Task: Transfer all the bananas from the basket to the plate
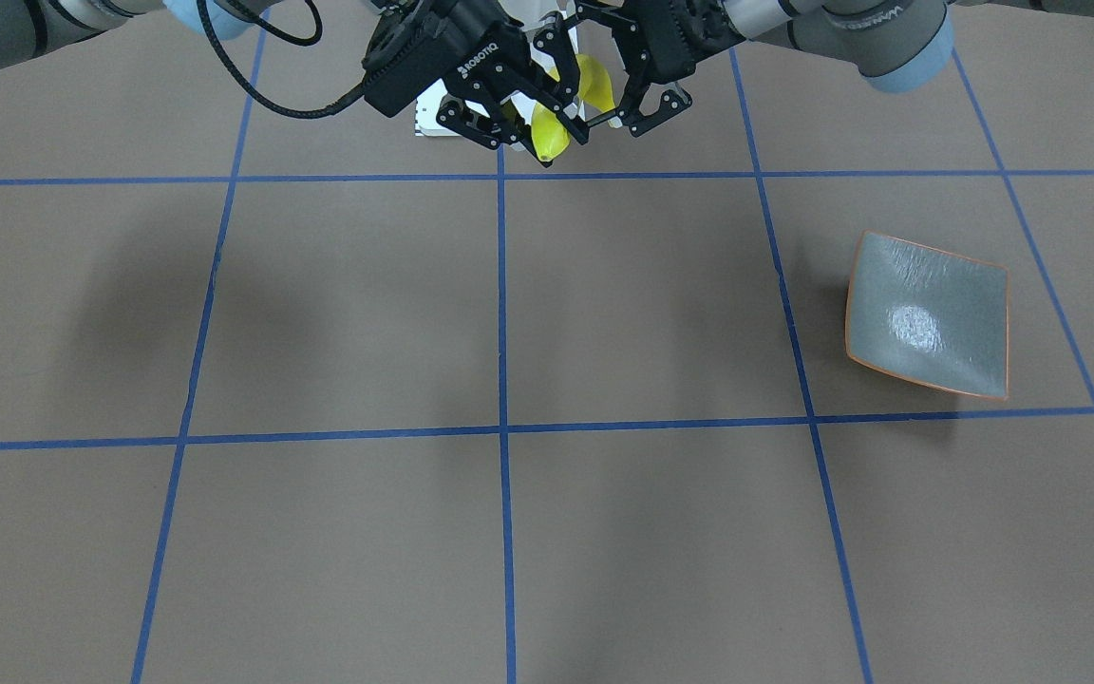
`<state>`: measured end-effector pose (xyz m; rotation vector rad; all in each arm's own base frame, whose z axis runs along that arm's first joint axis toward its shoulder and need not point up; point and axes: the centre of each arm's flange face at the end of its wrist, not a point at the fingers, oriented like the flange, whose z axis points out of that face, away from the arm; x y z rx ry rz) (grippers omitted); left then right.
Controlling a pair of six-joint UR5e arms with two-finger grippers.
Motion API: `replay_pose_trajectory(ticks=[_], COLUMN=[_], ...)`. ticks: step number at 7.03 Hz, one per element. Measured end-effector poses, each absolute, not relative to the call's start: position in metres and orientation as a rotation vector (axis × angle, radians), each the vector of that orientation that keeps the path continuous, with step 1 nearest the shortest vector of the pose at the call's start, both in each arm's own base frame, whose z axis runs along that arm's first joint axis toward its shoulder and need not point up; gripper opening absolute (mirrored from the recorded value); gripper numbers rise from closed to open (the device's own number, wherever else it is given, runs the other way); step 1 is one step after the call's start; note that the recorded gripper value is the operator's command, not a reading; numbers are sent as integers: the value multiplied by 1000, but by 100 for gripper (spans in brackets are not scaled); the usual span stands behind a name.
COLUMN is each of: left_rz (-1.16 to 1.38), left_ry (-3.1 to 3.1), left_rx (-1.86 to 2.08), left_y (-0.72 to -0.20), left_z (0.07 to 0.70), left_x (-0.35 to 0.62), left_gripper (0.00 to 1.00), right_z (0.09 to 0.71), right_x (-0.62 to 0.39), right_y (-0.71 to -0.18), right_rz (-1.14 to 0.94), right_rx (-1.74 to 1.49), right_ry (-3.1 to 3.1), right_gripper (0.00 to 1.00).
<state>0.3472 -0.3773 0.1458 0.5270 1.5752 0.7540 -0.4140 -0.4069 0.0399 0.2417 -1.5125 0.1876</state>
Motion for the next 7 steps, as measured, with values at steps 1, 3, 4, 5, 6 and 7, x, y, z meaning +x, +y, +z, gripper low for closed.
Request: replay_pose_trajectory(ticks=[1, 3, 4, 5, 6, 7], left_rz=[760, 766, 767, 766, 762, 759], left_ry=[1579, 1586, 1587, 1586, 1583, 1580], left_rx=[526, 534, 537, 537, 534, 531], left_y=[-375, -375, -375, -375, -376, -377], left_z=[144, 137, 136, 135, 136, 137], left_x=[349, 352, 352, 352, 353, 352], left_gripper=[19, 0, 0, 0, 0, 0], right_z=[39, 39, 39, 39, 38, 39], right_x=[-414, -414, -414, -414, -414, -412], right_y=[-407, -406, -406, -406, -405, -406], right_rz=[188, 187, 183, 179, 173, 167], right_rx=[243, 246, 251, 255, 258, 267], right_ry=[-1513, -1514, -1516, -1520, -1524, -1524], right_gripper=[0, 24, 99, 100, 100, 100])
